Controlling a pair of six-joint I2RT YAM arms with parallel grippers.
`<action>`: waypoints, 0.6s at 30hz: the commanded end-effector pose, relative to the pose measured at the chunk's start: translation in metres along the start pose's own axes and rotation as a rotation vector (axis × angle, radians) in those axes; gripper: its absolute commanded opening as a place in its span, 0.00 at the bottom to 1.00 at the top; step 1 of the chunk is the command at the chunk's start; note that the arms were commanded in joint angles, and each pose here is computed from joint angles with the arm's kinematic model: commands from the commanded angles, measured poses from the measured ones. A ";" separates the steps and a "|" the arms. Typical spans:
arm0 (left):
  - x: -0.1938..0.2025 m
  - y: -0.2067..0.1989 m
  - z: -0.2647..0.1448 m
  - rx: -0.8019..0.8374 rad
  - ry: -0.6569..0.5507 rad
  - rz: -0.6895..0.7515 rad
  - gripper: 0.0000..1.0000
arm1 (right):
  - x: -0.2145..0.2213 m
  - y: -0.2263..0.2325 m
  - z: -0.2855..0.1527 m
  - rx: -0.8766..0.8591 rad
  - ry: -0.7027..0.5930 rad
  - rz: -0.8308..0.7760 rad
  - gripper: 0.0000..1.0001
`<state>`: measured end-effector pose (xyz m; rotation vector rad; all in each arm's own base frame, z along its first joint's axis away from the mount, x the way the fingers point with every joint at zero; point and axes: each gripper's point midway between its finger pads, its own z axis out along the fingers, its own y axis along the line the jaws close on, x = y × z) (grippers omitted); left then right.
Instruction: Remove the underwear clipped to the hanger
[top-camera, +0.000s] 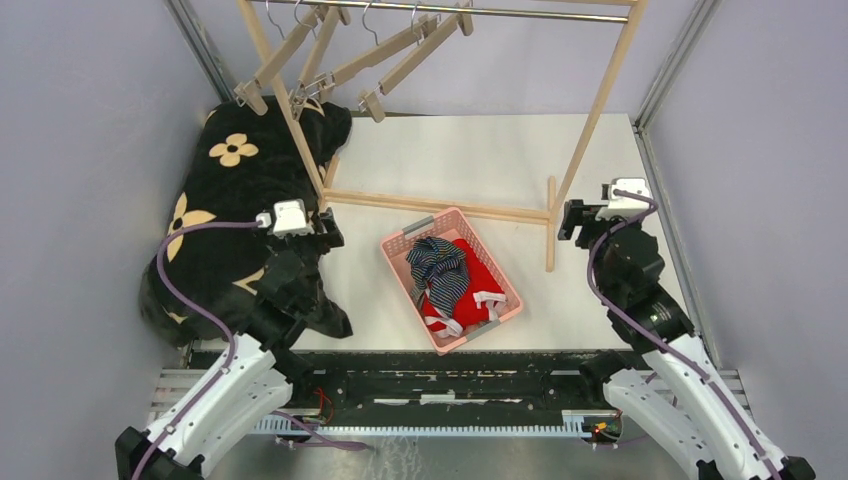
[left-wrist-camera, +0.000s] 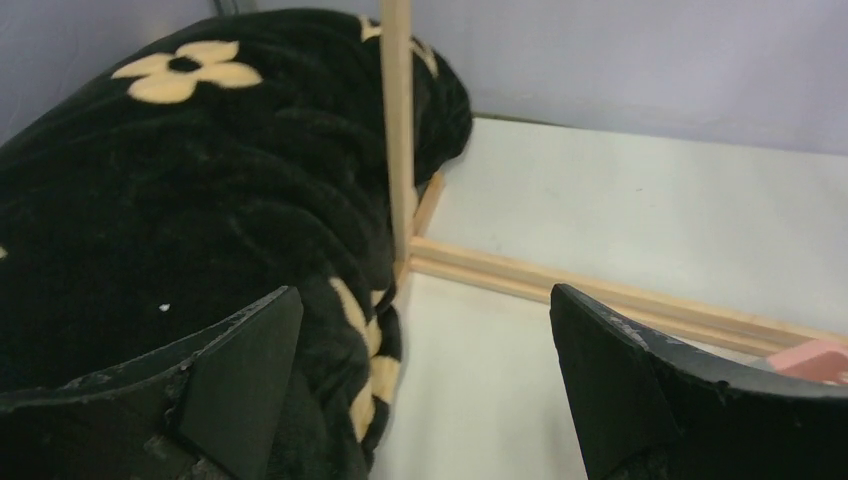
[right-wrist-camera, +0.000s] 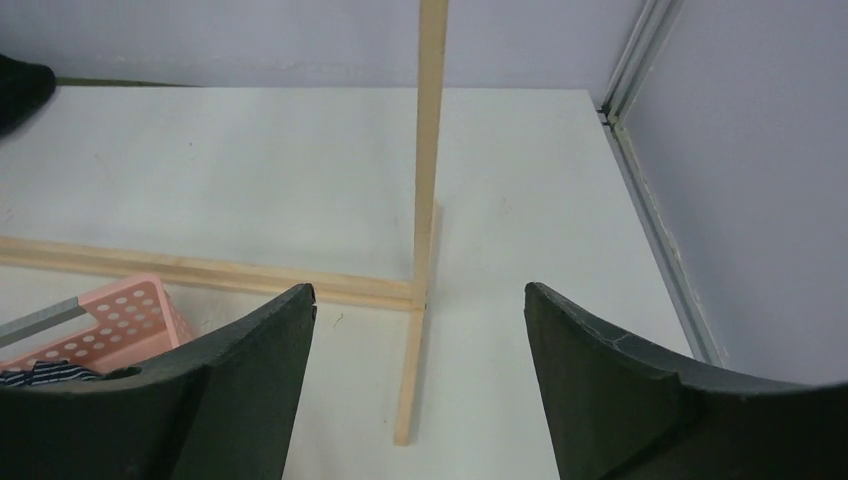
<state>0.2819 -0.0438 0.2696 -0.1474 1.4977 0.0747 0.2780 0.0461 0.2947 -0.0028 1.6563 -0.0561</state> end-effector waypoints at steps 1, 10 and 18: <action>-0.012 0.024 0.011 -0.062 -0.107 -0.147 0.99 | -0.023 -0.022 -0.014 0.083 -0.102 0.050 0.84; -0.014 0.035 0.006 -0.066 -0.179 -0.165 0.99 | -0.029 -0.056 -0.029 0.240 -0.188 0.079 0.88; -0.018 0.034 0.004 -0.057 -0.185 -0.175 0.99 | -0.025 -0.054 -0.024 0.244 -0.151 0.070 0.99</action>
